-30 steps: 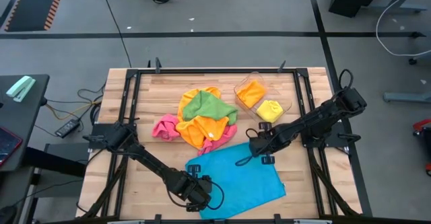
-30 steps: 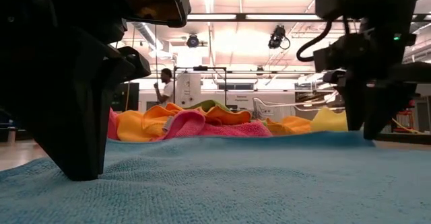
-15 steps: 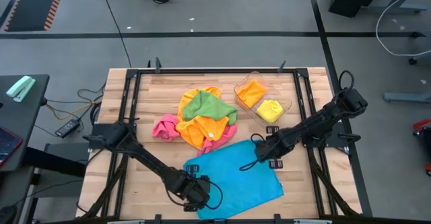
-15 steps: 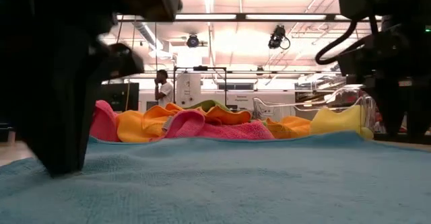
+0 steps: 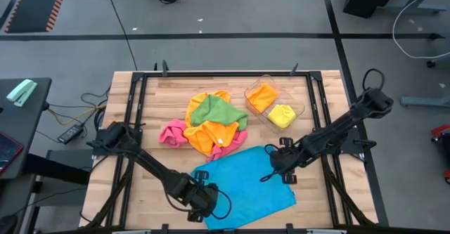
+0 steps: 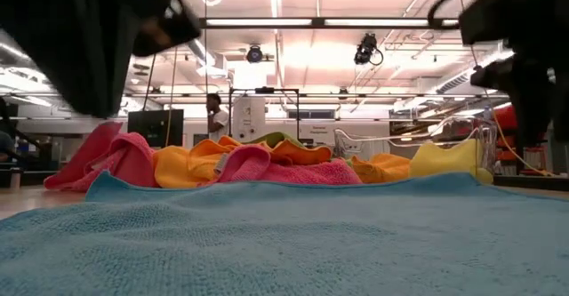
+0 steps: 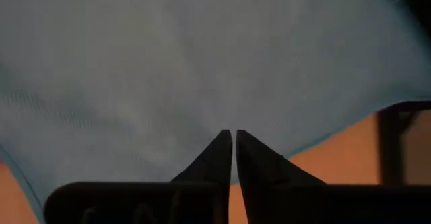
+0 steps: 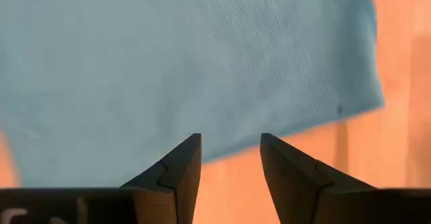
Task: Fold microfiber towels
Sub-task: Fold the blue towel
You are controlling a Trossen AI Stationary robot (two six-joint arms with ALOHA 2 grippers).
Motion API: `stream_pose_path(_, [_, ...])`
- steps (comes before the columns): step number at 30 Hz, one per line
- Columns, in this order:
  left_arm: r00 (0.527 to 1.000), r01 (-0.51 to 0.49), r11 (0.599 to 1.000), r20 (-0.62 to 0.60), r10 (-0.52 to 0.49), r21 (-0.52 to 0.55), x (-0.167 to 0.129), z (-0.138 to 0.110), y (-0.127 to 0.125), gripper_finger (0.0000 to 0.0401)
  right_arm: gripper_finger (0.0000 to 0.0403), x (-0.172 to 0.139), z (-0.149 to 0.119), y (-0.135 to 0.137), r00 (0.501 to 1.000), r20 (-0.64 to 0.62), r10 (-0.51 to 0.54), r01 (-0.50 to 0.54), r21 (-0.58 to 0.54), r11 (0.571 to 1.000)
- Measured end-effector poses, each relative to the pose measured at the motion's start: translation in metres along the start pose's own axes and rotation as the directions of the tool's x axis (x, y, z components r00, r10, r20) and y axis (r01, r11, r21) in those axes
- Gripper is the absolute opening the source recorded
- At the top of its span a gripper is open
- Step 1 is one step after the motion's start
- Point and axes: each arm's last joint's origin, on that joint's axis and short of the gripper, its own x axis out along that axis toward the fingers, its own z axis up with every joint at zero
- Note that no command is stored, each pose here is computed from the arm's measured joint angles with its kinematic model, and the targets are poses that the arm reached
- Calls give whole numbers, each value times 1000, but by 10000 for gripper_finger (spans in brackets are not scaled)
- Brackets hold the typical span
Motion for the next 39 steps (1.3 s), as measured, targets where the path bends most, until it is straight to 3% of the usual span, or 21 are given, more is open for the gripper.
stream_pose_path(6, [992,90,987,72,-100,136,-9,-5,-29,70,161,-21,0,11,983,168,72,-80,41,996])
stream_pose_path(14, [999,36,979,-39,-28,201,-10,-21,-31,107,161,-22,7,23,953,282,110,-152,130,980])
stream_pose_path(18, [1000,16,919,-31,-4,393,-6,-25,-34,112,161,-19,12,27,939,320,125,-177,139,974])
stream_pose_path(22, [998,10,865,-60,23,502,6,-33,-30,110,161,-18,13,29,934,330,133,-195,160,968])
stream_pose_path(34, [996,-23,762,-52,75,647,32,-36,-28,102,161,-19,13,30,931,339,137,-206,176,963])
stream_pose_path(39, [994,-20,753,-66,83,658,40,-37,-29,99,161,-19,13,30,931,339,137,-208,181,961])
